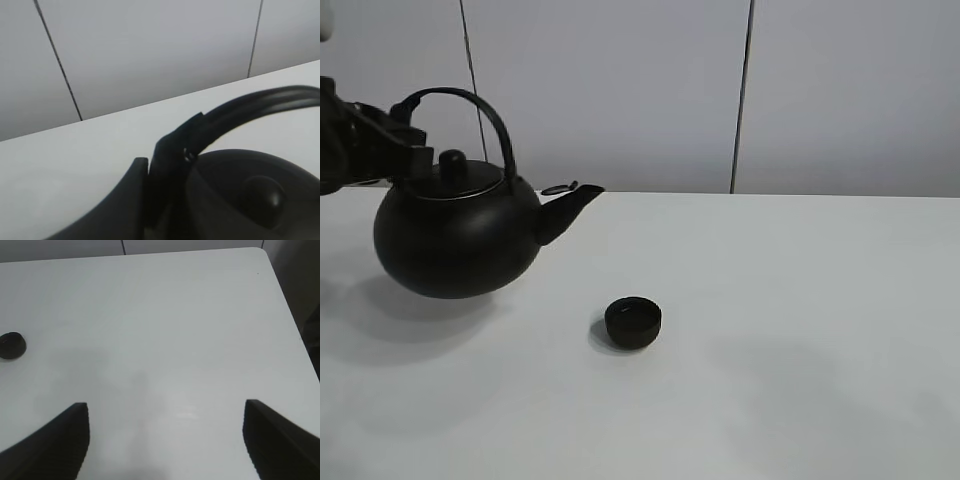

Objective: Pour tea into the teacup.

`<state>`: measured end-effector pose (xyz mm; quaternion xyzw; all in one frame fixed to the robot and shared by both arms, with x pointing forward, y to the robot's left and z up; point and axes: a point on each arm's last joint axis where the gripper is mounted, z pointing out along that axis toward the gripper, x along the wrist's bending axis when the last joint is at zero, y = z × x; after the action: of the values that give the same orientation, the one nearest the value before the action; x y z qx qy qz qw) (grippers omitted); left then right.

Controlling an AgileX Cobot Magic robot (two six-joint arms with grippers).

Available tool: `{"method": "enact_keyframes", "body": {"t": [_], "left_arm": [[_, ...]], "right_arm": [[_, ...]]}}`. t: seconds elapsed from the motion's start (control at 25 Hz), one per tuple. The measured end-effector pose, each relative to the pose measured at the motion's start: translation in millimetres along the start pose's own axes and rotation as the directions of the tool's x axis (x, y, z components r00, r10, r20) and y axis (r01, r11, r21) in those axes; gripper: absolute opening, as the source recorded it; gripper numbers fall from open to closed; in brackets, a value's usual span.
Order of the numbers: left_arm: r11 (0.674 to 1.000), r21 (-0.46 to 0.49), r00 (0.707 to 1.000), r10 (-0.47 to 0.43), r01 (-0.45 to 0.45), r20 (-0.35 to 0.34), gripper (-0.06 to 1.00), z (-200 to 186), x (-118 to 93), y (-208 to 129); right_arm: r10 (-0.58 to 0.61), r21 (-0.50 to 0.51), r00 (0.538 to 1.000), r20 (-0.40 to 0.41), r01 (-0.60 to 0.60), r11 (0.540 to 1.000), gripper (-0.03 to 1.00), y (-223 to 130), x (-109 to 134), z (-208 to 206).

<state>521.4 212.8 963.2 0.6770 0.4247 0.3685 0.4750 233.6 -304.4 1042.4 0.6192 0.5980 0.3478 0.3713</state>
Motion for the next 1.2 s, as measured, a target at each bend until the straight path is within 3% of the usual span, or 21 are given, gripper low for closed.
{"method": "enact_keyframes", "body": {"t": [0.24, 0.6, 0.96, 1.2], "left_arm": [[0.999, 0.002, 0.998, -0.040, 0.041, -0.043, 0.12, -21.3, 24.2, -27.4], [1.000, -0.017, 0.998, -0.013, 0.012, -0.065, 0.12, -36.4, 45.1, -40.4], [0.999, 0.008, 0.998, -0.047, 0.047, -0.037, 0.12, -22.8, 44.5, -66.3], [1.000, 0.028, 1.000, -0.010, 0.010, 0.003, 0.12, -19.5, 41.0, -74.1]], "right_arm": [[0.000, 0.000, 1.000, 0.000, 0.000, 1.000, 0.58, 0.0, 0.0, 0.0], [0.000, 0.000, 1.000, 0.000, 0.000, 1.000, 0.58, 0.0, 0.0, 0.0], [0.000, -0.001, 1.000, 0.000, 0.000, 1.000, 0.58, 0.1, 0.0, 0.0], [0.000, 0.000, 1.000, 0.000, 0.000, 1.000, 0.58, 0.0, 0.0, 0.0]]}}
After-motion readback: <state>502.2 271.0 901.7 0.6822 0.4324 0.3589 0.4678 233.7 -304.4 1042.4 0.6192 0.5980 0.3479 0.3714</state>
